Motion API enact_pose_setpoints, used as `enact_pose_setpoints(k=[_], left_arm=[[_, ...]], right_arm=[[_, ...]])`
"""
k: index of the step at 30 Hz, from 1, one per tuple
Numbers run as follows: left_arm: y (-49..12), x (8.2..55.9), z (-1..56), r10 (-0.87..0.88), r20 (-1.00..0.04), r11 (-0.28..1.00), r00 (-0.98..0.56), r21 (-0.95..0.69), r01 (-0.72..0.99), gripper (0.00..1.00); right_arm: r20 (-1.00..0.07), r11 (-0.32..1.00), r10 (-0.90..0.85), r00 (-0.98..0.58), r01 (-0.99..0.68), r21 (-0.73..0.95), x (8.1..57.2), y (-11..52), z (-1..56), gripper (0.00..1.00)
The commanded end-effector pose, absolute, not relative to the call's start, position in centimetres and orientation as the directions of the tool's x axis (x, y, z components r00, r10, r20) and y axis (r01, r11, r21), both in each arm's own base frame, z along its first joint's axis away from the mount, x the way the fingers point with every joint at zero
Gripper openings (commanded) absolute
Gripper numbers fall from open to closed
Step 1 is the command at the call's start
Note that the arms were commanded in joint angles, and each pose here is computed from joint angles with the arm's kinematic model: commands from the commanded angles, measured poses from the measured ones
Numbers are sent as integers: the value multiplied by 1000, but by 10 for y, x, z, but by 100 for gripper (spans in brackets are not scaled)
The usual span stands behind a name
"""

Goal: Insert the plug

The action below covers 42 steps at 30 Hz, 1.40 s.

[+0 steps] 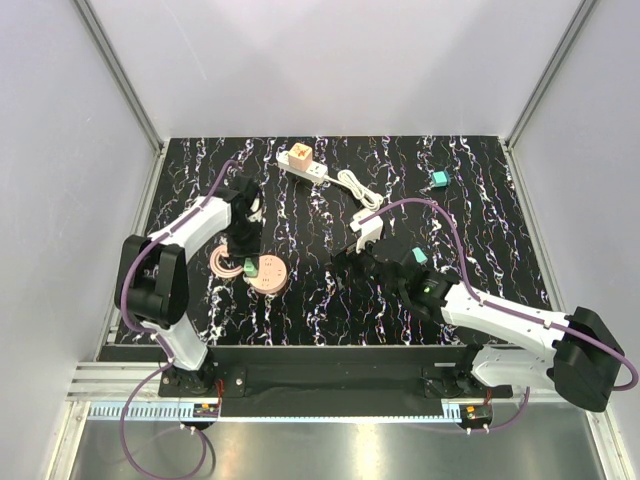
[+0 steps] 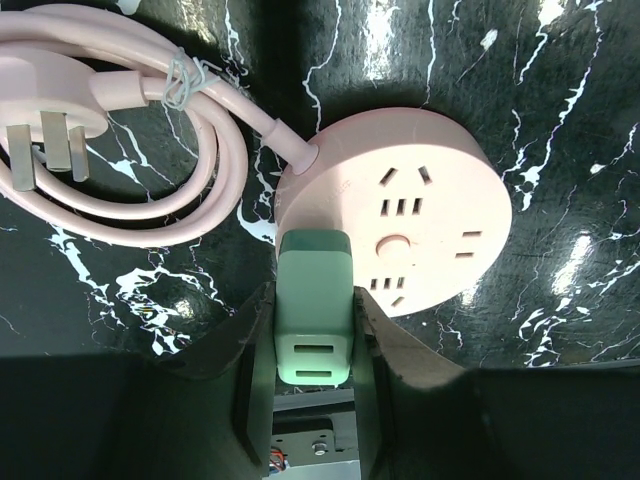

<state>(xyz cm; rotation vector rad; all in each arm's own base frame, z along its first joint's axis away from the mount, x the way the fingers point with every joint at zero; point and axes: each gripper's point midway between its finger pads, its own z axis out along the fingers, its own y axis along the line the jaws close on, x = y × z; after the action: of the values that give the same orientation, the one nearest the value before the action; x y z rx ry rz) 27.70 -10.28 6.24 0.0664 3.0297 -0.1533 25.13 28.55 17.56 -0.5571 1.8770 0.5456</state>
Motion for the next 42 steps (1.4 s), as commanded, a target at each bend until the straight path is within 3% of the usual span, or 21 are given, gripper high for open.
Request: enact_pose_setpoints(k=[1, 30, 34, 39, 42], left_arm=[[-96, 275, 39, 31, -102, 998, -994, -53, 36, 0], [-112, 233, -4, 68, -61, 998, -996, -11, 69, 0], [-117, 247, 15, 74, -119, 997, -990, -29, 78, 43], [-128, 260, 43, 79, -158, 993, -984, -72, 91, 65], [-139, 273, 69, 73, -219, 988, -973, -121, 101, 70]], right_arm=[[-944, 781, -79, -320, -609, 141, 257, 292, 194, 100], [-944, 781, -85, -318, -609, 135, 256, 289, 189, 100], [-945, 779, -79, -316, -611, 139, 257, 291, 192, 100], [-948, 783, -75, -311, -607, 137, 256, 288, 194, 100], [-947, 788, -61, -315, -598, 148, 255, 284, 197, 100]])
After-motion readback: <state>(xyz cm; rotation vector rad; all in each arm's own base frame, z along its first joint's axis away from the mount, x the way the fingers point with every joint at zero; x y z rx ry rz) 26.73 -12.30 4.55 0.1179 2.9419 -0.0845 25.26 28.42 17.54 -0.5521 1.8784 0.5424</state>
